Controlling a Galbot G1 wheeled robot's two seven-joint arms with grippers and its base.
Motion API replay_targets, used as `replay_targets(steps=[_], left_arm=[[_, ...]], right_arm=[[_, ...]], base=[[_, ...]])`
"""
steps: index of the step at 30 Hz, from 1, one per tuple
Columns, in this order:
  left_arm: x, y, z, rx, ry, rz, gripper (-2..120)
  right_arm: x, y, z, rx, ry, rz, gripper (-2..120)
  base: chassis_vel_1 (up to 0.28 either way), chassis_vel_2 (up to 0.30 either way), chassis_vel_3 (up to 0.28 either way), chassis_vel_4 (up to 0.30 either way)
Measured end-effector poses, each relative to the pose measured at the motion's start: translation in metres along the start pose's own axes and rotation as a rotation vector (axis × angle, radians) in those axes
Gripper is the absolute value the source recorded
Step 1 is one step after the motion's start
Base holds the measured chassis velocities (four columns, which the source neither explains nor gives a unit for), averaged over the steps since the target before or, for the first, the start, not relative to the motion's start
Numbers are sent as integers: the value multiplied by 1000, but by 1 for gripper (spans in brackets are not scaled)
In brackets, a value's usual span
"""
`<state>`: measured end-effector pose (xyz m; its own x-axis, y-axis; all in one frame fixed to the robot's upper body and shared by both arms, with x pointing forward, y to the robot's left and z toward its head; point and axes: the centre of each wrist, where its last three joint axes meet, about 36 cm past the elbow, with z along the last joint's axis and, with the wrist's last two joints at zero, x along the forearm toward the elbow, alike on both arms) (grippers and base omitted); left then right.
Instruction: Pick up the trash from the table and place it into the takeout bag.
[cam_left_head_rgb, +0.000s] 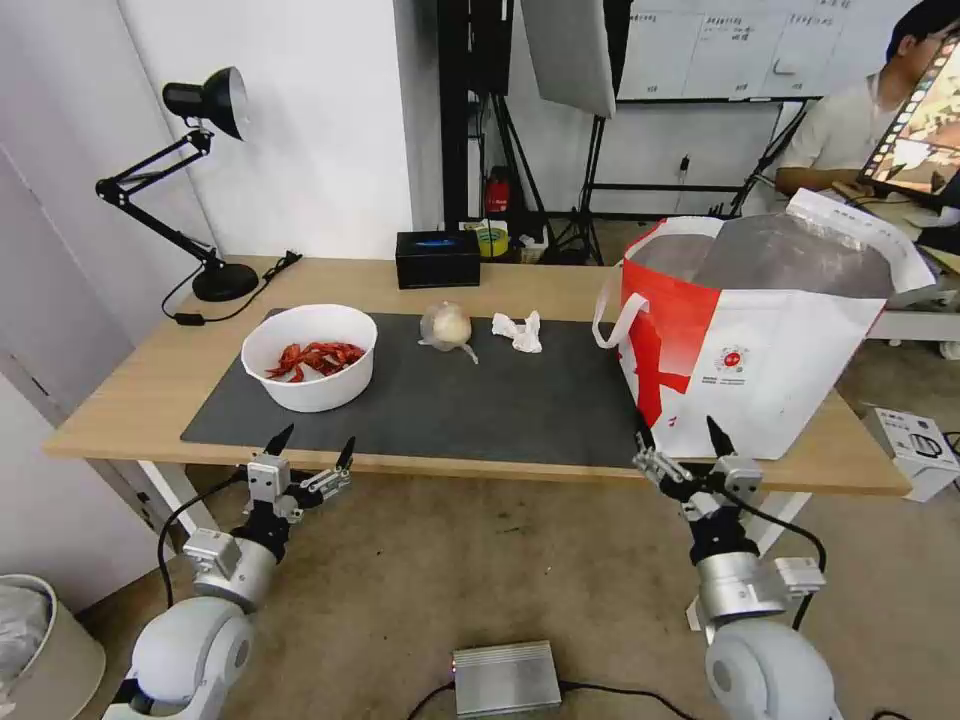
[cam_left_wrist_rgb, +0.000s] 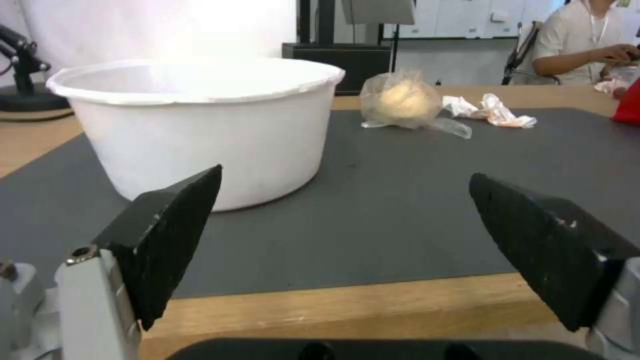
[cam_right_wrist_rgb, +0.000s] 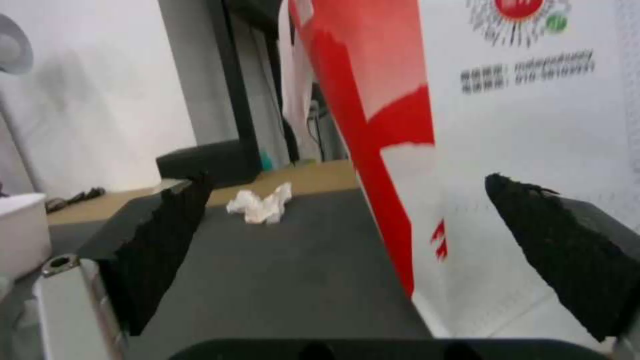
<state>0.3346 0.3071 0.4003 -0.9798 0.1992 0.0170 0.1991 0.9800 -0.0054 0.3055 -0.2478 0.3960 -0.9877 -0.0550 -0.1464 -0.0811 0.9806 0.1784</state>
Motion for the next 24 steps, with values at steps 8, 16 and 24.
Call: replay_targets(steps=[8,16,24], left_arm=[[-1,-2,-3,13,1,-30,100],[-1,-3,-2,16,-1,-39,100],[-1,0,0,14,0,-41,100]], right_arm=[[3,8,12,6,18,-10,100],[4,10,14,32,22,-17,100],[5,11,17,44,29,-15,100]], base=[[0,0,0,0],[0,0,0,0],[0,0,0,0]])
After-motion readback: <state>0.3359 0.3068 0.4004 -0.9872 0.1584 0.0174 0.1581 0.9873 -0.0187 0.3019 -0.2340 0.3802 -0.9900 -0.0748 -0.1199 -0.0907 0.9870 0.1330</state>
